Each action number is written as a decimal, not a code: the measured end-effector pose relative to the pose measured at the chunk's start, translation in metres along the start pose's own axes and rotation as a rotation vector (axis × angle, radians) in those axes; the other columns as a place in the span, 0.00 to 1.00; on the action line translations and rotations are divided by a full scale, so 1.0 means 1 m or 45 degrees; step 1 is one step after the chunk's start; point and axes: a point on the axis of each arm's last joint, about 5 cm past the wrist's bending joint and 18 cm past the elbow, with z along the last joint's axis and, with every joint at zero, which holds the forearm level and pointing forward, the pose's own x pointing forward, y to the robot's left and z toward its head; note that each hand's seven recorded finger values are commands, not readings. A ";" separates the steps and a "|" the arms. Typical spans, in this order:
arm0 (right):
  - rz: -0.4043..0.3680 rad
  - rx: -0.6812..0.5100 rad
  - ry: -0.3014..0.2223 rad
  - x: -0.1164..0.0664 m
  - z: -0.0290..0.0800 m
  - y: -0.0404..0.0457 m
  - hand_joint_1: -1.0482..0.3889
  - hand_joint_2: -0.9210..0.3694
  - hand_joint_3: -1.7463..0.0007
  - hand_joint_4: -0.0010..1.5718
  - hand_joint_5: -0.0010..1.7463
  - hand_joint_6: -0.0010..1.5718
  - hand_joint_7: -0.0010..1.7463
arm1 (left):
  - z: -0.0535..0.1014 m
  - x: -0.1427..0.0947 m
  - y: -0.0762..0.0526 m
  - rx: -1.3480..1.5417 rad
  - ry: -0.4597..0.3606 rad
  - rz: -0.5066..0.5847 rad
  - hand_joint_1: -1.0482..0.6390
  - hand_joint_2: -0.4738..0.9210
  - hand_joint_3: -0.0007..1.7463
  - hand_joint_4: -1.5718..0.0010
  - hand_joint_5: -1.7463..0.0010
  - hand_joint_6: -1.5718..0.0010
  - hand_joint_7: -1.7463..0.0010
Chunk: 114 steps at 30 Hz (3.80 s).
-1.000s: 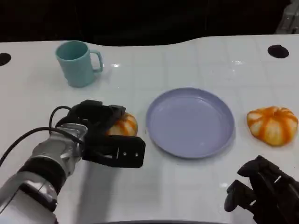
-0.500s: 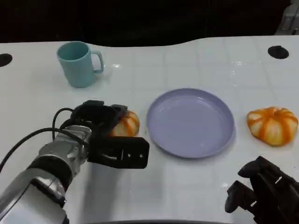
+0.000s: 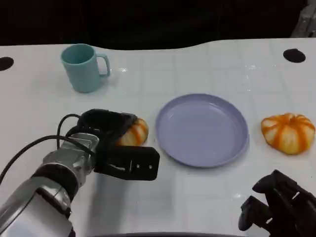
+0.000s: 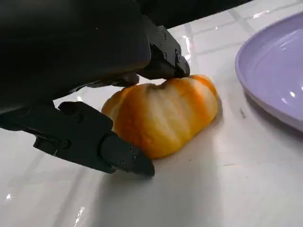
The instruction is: Grasp the bread from the table and place it into the plate.
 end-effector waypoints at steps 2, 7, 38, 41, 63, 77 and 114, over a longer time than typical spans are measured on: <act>0.002 0.000 -0.001 -0.001 0.000 0.0005 0.34 0.00 0.85 0.39 0.91 0.42 0.63 | 0.000 -0.001 -0.003 -0.037 -0.011 0.040 0.51 1.00 0.08 0.43 0.84 0.50 0.95; 0.004 0.001 0.001 -0.003 0.000 0.0007 0.34 0.00 0.85 0.39 0.91 0.41 0.63 | -0.002 -0.003 -0.008 -0.071 -0.010 0.118 0.49 1.00 0.14 0.51 0.21 0.28 0.82; 0.013 -0.005 -0.004 -0.007 0.001 0.0016 0.34 0.00 0.84 0.38 0.91 0.42 0.61 | -0.004 -0.005 -0.011 -0.169 0.070 0.490 0.56 0.96 0.10 0.46 0.00 0.63 0.00; 0.012 -0.005 -0.004 -0.007 0.001 0.0016 0.34 0.00 0.84 0.38 0.90 0.42 0.61 | -0.004 -0.004 -0.007 -0.237 0.099 0.520 0.57 0.98 0.12 0.45 0.00 0.62 0.00; 0.023 -0.006 0.000 -0.005 0.001 0.0028 0.34 0.00 0.84 0.37 0.91 0.41 0.61 | 0.034 0.010 0.039 -0.523 -0.285 0.728 0.56 0.67 0.65 0.41 0.00 0.54 0.00; 0.014 0.003 0.000 -0.003 -0.002 0.0050 0.35 0.00 0.86 0.38 0.88 0.44 0.56 | 0.071 0.014 0.051 -0.331 -0.636 0.591 0.54 0.66 0.66 0.39 0.00 0.51 0.00; 0.013 0.022 -0.007 -0.003 -0.003 0.0095 0.36 0.00 0.86 0.37 0.87 0.44 0.53 | 0.085 0.019 0.053 -0.058 -0.614 -0.077 0.09 1.00 0.29 0.99 1.00 0.94 1.00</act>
